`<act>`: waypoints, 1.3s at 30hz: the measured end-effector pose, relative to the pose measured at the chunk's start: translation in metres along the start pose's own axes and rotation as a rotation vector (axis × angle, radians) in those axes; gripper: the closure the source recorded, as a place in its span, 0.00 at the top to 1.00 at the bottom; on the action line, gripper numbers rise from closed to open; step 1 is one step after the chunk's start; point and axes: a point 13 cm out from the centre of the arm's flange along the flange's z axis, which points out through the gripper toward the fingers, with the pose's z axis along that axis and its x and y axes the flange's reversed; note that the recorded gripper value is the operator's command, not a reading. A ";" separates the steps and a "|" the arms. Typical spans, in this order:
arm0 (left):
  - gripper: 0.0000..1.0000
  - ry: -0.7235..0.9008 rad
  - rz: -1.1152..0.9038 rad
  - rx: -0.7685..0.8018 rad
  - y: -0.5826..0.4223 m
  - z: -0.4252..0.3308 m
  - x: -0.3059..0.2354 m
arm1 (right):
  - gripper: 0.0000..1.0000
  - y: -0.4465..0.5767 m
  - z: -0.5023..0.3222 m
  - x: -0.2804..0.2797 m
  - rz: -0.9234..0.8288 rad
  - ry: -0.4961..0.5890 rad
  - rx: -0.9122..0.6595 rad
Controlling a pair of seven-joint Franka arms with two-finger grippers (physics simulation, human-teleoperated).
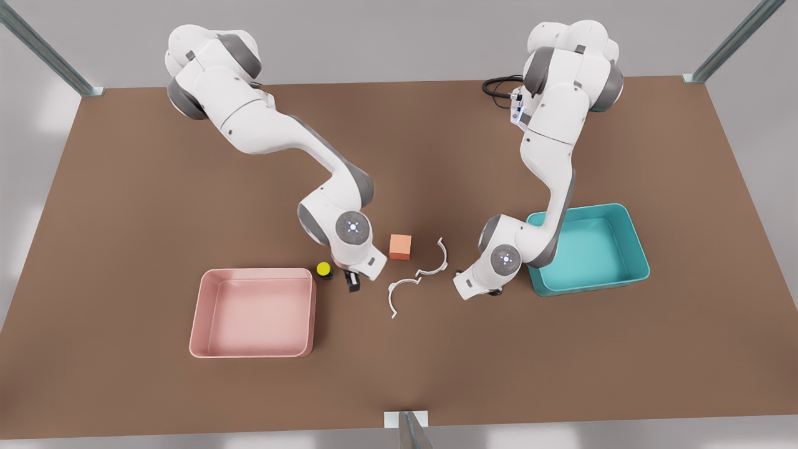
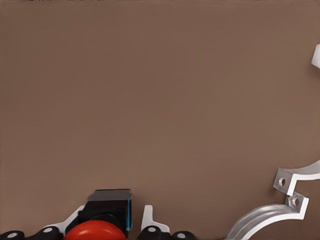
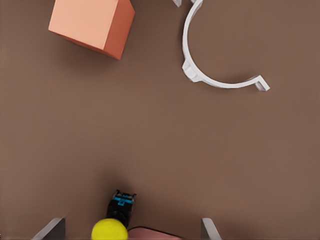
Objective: Place the red button in the blue storage box with the left arm, and place the yellow button in the pink storage box with the right arm
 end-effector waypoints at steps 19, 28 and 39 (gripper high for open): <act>0.44 -0.080 -0.150 -0.007 0.159 -0.184 0.001 | 1.00 0.050 0.085 0.037 -0.106 0.082 -0.021; 0.44 0.138 -0.138 0.052 0.267 -0.118 0.156 | 1.00 0.037 0.116 0.019 -0.204 0.108 0.064; 1.00 0.058 0.089 0.053 0.277 -0.147 0.163 | 1.00 0.039 0.135 0.032 -0.197 0.101 0.086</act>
